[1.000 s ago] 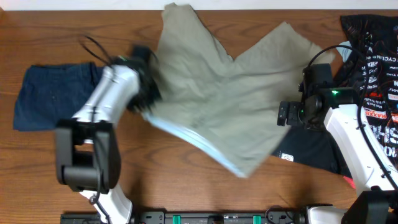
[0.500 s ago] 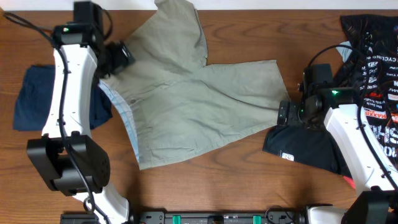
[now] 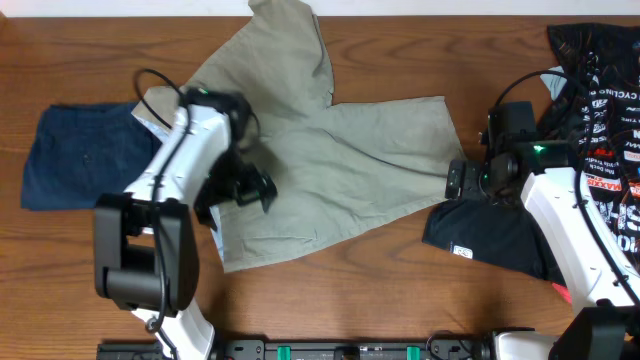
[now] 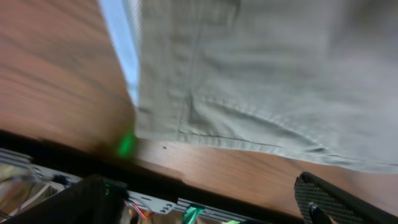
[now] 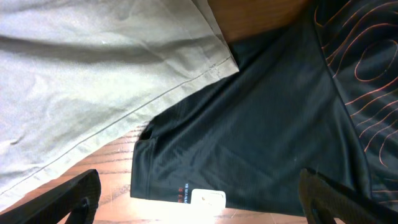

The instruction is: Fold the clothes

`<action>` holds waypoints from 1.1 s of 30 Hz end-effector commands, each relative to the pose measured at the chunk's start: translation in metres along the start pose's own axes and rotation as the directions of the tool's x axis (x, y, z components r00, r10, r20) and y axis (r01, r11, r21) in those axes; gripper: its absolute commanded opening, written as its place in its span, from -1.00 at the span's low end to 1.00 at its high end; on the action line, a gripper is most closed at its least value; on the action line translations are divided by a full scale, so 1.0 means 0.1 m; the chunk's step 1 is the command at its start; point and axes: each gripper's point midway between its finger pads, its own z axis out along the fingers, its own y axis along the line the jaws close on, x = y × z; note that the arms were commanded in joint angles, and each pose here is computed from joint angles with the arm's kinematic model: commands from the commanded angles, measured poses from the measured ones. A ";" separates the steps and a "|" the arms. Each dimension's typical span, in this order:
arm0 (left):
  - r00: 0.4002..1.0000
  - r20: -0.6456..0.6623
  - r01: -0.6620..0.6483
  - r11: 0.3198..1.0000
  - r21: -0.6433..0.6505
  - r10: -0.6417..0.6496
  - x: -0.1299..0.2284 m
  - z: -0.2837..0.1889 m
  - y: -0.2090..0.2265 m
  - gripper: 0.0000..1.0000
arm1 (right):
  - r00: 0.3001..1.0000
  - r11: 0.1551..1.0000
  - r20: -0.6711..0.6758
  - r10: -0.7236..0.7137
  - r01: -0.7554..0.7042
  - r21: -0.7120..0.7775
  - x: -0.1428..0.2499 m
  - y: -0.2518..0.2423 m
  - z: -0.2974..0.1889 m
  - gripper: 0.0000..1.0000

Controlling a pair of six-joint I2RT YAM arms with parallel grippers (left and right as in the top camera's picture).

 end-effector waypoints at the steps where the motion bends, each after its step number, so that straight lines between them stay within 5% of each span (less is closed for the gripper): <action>1: 0.999 -0.005 0.035 0.999 -0.028 -0.035 0.20 0.14 -0.01 0.96 | 0.999 0.999 0.021 0.039 -0.040 0.012 -0.05 -0.11 -0.04 0.98; 9: 0.986 0.159 0.027 0.997 0.075 -0.039 0.58 0.22 -0.03 0.96 | 0.978 0.980 0.048 0.201 -0.201 -0.007 -0.16 -0.28 -0.03 0.99; 14: 0.955 0.243 0.113 0.968 0.224 -0.168 0.70 0.25 0.06 0.96 | 0.983 0.979 0.049 0.175 -0.169 -0.118 -0.28 -0.13 0.04 0.97; 21: 0.949 0.220 0.123 0.905 0.407 -0.228 0.79 0.42 -0.04 0.96 | 0.985 0.978 0.009 0.172 -0.170 -0.120 -0.36 -0.09 0.37 0.98; 27: 0.953 0.204 0.130 0.908 0.397 -0.226 0.78 0.55 -0.04 0.96 | 0.982 0.976 -0.017 0.187 -0.188 -0.108 -0.44 -0.11 0.71 0.96; 29: 0.953 0.203 0.131 0.909 0.396 -0.226 0.77 0.56 -0.04 0.95 | 0.976 0.970 -0.008 0.218 -0.218 -0.110 -0.51 -0.15 0.81 0.76; 33: 0.952 0.208 0.126 0.906 0.403 -0.225 0.75 0.55 -0.07 0.96 | 0.968 0.961 0.024 0.248 -0.243 -0.130 -0.65 -0.21 0.96 -0.25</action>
